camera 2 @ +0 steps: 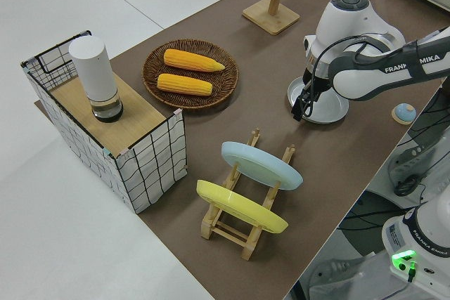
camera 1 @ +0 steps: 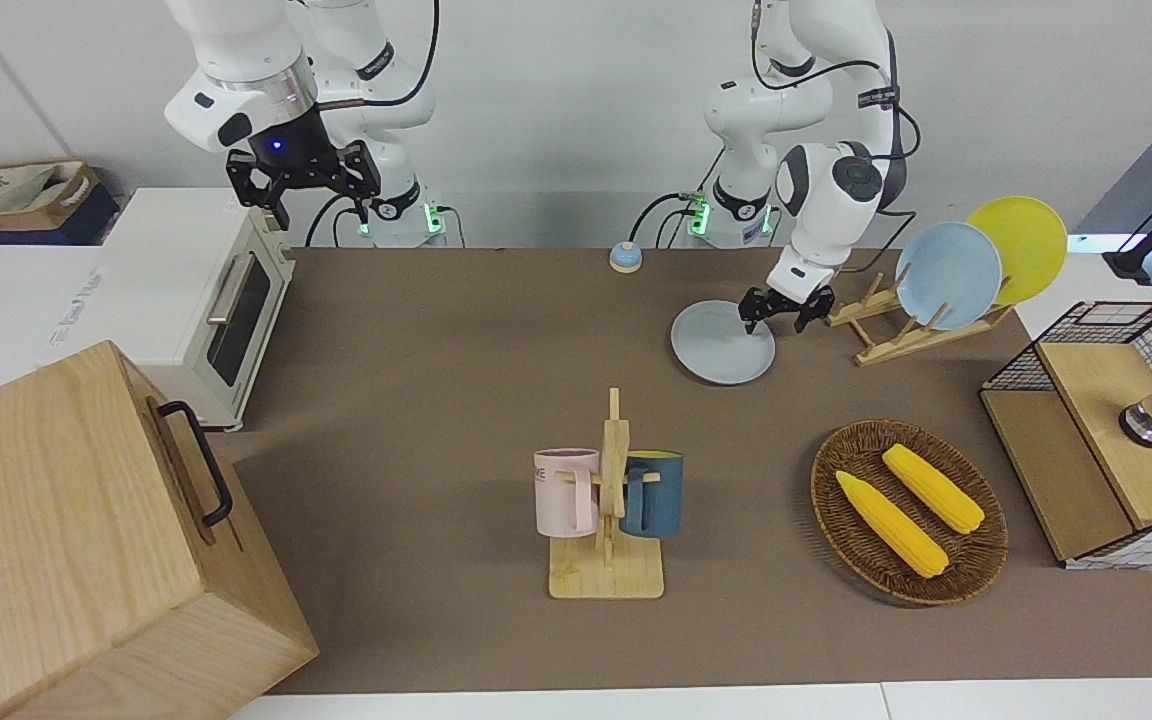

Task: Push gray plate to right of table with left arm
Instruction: 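Lower the left gripper against the gray plate's edge nearest it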

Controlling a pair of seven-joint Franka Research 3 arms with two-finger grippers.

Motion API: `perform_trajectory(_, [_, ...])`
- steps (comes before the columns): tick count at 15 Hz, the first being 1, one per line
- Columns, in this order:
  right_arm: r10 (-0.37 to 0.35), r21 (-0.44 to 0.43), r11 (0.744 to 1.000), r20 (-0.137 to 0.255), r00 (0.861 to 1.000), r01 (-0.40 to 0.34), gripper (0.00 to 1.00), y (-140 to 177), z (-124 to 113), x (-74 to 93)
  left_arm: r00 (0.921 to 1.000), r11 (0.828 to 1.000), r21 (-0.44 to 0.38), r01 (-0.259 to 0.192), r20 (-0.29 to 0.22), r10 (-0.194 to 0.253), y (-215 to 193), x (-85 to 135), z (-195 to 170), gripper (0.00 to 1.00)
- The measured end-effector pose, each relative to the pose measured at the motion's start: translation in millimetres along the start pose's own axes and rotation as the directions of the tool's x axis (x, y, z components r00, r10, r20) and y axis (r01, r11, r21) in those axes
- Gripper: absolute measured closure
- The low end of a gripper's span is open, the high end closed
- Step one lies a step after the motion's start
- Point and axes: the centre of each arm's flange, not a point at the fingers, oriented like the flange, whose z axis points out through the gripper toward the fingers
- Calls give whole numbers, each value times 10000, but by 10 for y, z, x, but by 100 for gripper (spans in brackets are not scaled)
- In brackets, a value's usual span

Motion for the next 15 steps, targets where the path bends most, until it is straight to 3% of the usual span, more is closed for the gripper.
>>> perform_trajectory(6, [0, 0, 10000, 0, 10000, 0, 1, 0, 0, 0, 10000, 10000, -49, 22, -62, -22, -10, 24, 125, 5])
perform_trajectory(13, [0, 0, 10000, 0, 10000, 0, 1, 0, 0, 0, 10000, 10000, -56, 22, -34, -22, -10, 19, 146, 92])
perform_trajectory(15, [0, 0, 10000, 0, 10000, 0, 1, 0, 0, 0, 10000, 10000, -69, -14, -91, 14, 10, 17, 122, 97])
